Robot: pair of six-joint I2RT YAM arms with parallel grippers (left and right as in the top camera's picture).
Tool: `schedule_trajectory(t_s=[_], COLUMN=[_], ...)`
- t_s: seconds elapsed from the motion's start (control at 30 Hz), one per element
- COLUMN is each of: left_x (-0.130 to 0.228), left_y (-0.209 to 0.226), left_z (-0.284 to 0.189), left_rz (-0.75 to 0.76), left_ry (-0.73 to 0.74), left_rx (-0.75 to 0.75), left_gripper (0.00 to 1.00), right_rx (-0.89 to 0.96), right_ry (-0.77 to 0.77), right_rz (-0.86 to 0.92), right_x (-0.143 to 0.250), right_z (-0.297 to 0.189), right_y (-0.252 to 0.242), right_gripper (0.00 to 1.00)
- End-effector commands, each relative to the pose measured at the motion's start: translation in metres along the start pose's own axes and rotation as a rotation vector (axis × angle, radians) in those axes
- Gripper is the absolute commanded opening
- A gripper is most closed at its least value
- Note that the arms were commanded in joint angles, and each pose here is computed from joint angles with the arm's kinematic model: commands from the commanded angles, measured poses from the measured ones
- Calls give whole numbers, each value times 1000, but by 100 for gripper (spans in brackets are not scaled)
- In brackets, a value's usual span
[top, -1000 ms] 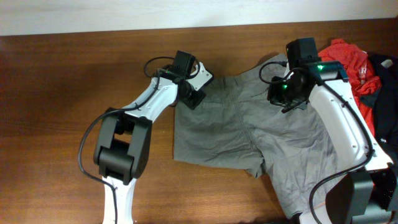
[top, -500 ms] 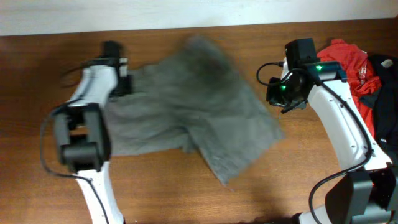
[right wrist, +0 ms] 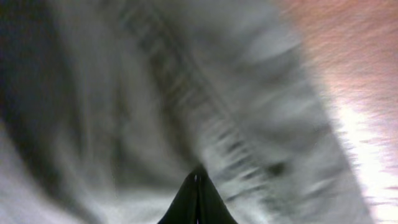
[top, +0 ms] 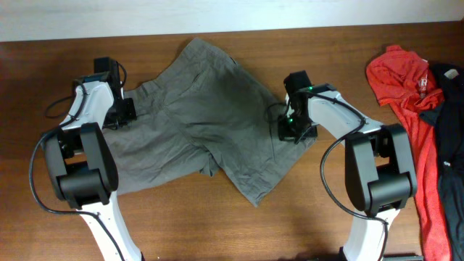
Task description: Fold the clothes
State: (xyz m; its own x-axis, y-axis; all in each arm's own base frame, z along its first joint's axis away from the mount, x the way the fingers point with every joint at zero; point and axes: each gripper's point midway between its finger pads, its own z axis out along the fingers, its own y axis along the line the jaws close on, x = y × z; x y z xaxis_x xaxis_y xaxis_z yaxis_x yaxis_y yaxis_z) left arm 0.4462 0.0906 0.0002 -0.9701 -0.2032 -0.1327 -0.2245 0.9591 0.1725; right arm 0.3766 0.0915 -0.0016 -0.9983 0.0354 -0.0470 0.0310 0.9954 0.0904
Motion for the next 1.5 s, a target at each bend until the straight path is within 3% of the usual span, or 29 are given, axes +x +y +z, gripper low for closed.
schedule_trajectory(t_s=[0.0,0.1,0.23,0.4,0.43,0.5,0.67,0.77,0.9,1.03,1.13,1.17,1.2,1.3,1.47], left_x=[26,27,24,24,23,19,-8,-17,-18,6,23,27,30,31,31], left_y=[-6,-7,-11,-17,-23,-23,-15,-9,-12,-7,-2,-1,-1,-1,-3], left_z=[15,15,14,12,9,0,-56,-117,-188,-258,-276,-278,-279,-278,-278], left_rz=[7,8,21,43,75,81,63,49,45,49,49,49,49,50,55], left_ry=[90,93,78,79,73,60,-63,-172,-322,-430,-436,-434,-426,-419,-422], left_rx=[20,21,28,51,84,93,101,133,234,298,298,297,297,298,300], left_gripper=[0,0,1,11,14,16,17,22,37,45,48,48,49,49,49], right_rx=[225,199,-34,-313,-402,-486,-522,-527,-492,-234,-136,-105,-66,-75,-102], right_ry=[8,-85,-308,-496,-524,-542,-526,-428,-237,39,162,185,190,112,-32], right_rz=[120,207,284,236,155,70,-24,-72,-164,-171,-163,-151,-116,-91,31], right_x=[-5,-31,-97,-154,-162,-163,-132,-88,-32,29,64,73,80,73,43], right_z=[29,32,14,-35,-59,-92,-160,-181,-173,-120,-86,-73,-54,-17,5], right_y=[-67,-93,-105,-85,-70,-55,-30,-4,37,49,47,42,33,21,-5], right_gripper=[4,4,4,5,21,27,36,36,43,53,48,41,23,4,4])
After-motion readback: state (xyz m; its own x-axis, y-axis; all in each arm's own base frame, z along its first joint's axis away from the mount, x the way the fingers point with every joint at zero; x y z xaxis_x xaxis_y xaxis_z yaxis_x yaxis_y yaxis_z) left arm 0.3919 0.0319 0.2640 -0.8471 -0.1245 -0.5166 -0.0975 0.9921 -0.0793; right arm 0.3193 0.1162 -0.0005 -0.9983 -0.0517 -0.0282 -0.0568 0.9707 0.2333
